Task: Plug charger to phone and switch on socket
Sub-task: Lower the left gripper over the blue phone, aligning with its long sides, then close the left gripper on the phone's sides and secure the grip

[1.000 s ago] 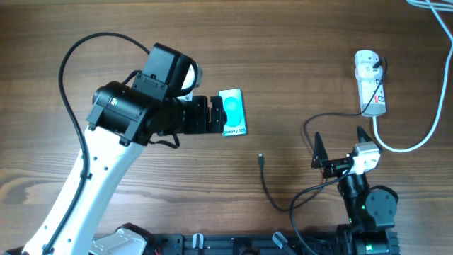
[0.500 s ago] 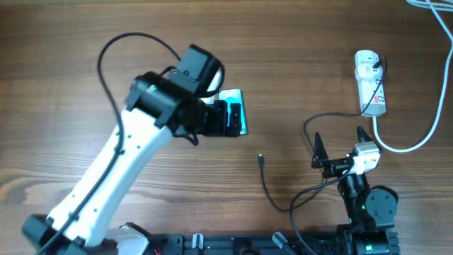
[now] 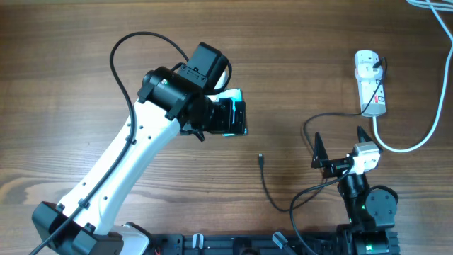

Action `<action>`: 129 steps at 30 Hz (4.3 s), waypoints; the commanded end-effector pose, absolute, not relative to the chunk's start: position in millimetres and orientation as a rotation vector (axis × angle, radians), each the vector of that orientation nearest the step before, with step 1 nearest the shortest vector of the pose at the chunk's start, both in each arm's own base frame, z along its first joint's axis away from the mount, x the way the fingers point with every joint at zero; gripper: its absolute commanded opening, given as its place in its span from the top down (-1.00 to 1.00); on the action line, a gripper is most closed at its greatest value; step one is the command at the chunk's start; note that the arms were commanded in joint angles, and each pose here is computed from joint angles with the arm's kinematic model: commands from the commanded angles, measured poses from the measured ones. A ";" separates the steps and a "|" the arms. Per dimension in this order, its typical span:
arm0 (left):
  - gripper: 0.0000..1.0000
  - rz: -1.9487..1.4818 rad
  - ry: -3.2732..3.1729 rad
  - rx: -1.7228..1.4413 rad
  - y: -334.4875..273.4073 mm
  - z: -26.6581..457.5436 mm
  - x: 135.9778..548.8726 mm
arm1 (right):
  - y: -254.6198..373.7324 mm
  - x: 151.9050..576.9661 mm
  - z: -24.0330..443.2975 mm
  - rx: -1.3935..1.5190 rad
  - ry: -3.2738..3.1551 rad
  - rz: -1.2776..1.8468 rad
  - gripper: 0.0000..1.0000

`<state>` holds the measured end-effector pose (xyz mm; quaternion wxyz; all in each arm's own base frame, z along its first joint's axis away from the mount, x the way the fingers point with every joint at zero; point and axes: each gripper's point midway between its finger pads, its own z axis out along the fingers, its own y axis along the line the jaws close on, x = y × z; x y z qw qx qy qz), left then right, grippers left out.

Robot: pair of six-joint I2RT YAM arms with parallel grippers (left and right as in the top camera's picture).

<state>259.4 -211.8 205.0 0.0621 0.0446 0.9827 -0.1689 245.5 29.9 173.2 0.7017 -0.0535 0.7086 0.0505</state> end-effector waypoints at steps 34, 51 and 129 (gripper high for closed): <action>-1.00 -0.191 3.075 -0.288 -236.3 109.0 296.5 | 29.2 245.5 173.7 -0.111 1.574 0.116 -0.99; -0.99 -0.156 3.108 -0.301 -232.5 125.1 313.3 | 29.2 245.5 173.7 -0.111 1.574 0.116 -0.99; -1.00 0.001 3.111 -0.324 -249.1 31.1 365.9 | 29.2 245.5 173.7 -0.111 1.574 0.116 -0.99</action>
